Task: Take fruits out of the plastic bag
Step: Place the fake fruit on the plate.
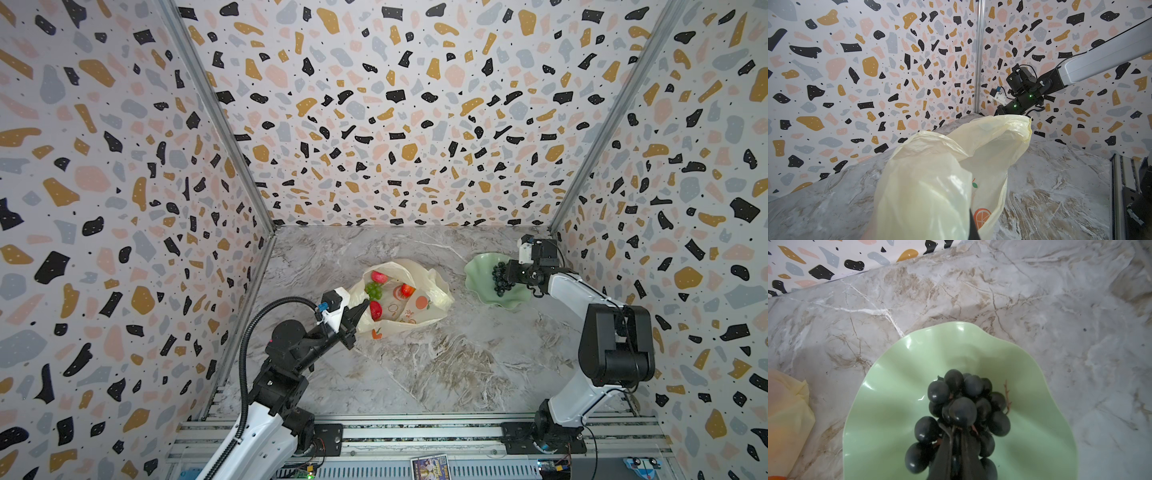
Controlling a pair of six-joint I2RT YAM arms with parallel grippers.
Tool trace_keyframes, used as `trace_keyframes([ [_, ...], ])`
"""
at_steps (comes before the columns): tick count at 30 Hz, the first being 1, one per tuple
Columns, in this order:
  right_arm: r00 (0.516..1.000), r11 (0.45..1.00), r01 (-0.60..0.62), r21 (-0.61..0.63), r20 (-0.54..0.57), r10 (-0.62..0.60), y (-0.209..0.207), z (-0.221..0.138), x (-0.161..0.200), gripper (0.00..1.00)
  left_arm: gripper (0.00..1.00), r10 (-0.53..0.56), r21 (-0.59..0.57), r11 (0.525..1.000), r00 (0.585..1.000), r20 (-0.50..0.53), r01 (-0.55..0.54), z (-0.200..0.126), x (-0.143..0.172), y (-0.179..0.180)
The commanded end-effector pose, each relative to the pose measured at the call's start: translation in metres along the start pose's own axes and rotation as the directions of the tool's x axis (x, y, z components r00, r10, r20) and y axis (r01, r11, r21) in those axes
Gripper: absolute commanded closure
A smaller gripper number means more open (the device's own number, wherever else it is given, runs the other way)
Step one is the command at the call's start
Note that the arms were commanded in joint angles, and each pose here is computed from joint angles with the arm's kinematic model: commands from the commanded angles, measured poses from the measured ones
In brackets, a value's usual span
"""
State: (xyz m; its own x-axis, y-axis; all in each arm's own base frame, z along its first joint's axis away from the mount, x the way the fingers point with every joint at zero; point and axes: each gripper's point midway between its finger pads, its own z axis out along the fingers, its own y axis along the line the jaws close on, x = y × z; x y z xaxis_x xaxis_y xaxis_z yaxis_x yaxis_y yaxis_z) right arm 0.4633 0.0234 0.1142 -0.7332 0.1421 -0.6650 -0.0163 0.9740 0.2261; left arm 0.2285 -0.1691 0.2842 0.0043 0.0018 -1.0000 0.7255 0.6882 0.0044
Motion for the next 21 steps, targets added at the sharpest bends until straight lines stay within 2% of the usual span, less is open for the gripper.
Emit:
trace_keyframes([
  [1, 1.000, 1.000, 0.015, -0.016, 0.001, -0.015, 0.007, 0.001, -0.010, 0.84, 1.00, 0.043, 0.008, 0.999, 0.998, 0.046, -0.043, -0.002, -0.018, -0.003],
  [8, 1.000, 0.998, 0.011, -0.060, -0.017, -0.012, 0.014, 0.004, -0.008, 0.59, 1.00, 0.047, -0.009, 0.999, 0.997, 0.054, -0.047, -0.004, -0.019, -0.001],
  [21, 1.000, 0.993, 0.013, -0.113, 0.025, -0.010, 0.029, -0.021, -0.025, 0.33, 1.00, 0.045, 0.007, 0.999, 0.997, 0.059, -0.045, -0.005, -0.021, -0.004],
])
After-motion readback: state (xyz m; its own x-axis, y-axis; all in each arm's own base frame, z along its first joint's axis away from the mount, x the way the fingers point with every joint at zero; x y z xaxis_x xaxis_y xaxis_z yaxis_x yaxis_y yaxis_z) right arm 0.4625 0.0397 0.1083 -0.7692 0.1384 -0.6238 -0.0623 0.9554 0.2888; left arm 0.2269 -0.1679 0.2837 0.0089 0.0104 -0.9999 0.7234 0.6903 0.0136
